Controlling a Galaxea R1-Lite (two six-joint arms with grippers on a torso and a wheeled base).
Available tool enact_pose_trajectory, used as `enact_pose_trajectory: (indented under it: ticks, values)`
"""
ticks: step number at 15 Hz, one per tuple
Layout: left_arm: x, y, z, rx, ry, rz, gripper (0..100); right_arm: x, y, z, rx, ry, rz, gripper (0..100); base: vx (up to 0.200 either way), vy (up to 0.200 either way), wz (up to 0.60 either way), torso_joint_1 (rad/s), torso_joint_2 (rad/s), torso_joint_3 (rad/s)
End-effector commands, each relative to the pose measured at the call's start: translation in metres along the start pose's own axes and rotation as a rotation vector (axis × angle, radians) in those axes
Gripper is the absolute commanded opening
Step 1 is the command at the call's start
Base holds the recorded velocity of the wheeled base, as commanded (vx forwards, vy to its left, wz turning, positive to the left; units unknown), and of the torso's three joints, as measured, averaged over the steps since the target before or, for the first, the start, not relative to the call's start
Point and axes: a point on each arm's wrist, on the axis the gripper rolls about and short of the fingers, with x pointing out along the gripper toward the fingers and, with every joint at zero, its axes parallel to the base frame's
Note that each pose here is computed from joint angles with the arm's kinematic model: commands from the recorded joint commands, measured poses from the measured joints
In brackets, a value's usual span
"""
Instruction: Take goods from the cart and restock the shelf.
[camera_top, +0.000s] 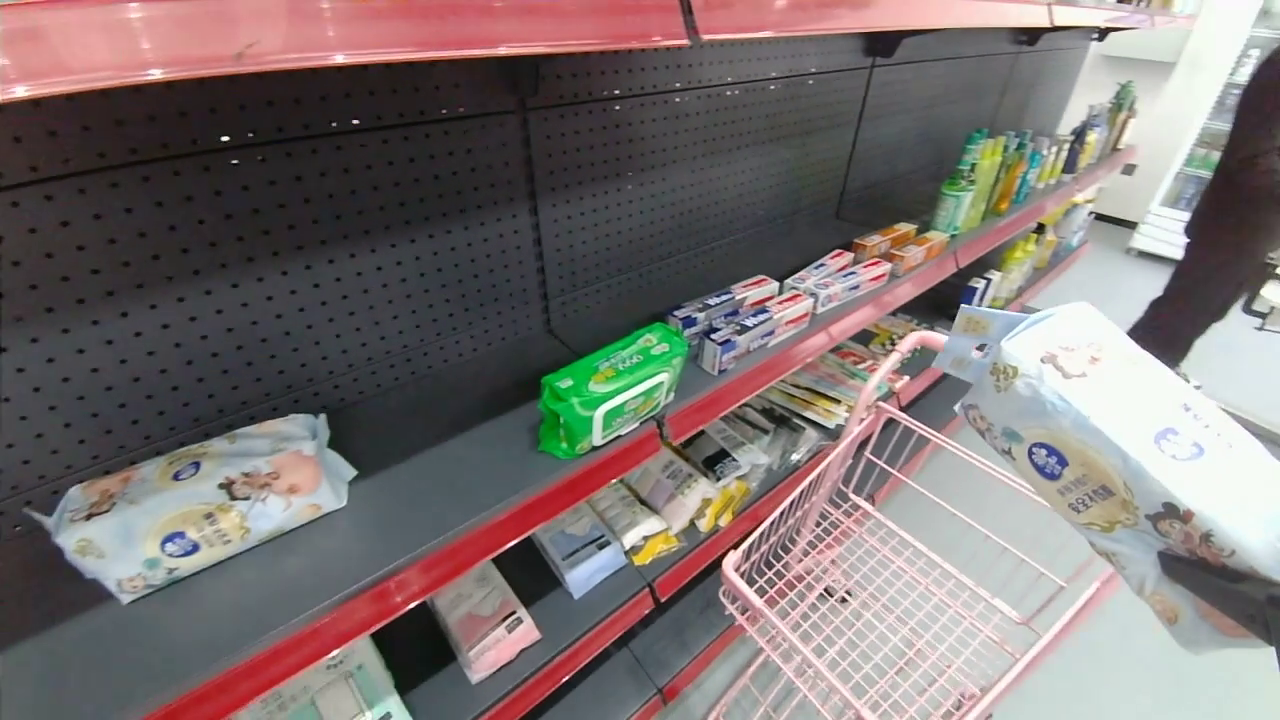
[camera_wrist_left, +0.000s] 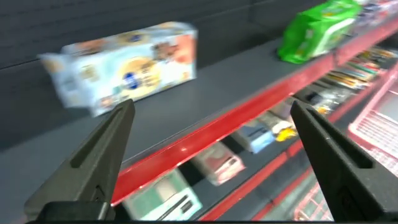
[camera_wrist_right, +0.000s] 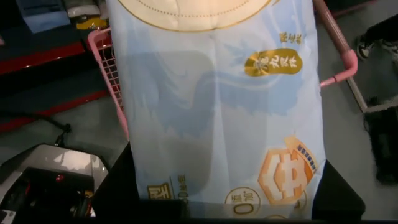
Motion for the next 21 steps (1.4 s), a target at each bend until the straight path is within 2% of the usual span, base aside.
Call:
enact_pose_trajectory:
  ticks: [1, 13, 18, 21]
  values:
    - [0.0001, 0.0000, 0.0001, 0.000, 0.000, 0.002, 100, 0.0022, 0.0004, 0.0003, -0.003, 0.009, 0.003, 0, 0.000, 0.000, 0.60, 0.007, 0.00, 0.002]
    - [0.0001, 0.0000, 0.0001, 0.000, 0.000, 0.000, 100, 0.0052, 0.0007, 0.0010, -0.005, 0.019, 0.001, 0, 0.000, 0.000, 0.60, 0.002, 0.00, 0.001]
    - [0.0001, 0.0000, 0.0001, 0.000, 0.000, 0.000, 100, 0.0025, 0.0002, 0.0024, 0.015, -0.010, 0.005, 0, 0.000, 0.000, 0.00, 0.000, 0.00, 0.000]
    - [0.0001, 0.0000, 0.0001, 0.000, 0.000, 0.000, 100, 0.0044, -0.0001, 0.0086, 0.123, -0.117, 0.028, 0, 0.000, 0.000, 0.00, 0.000, 0.00, 0.000]
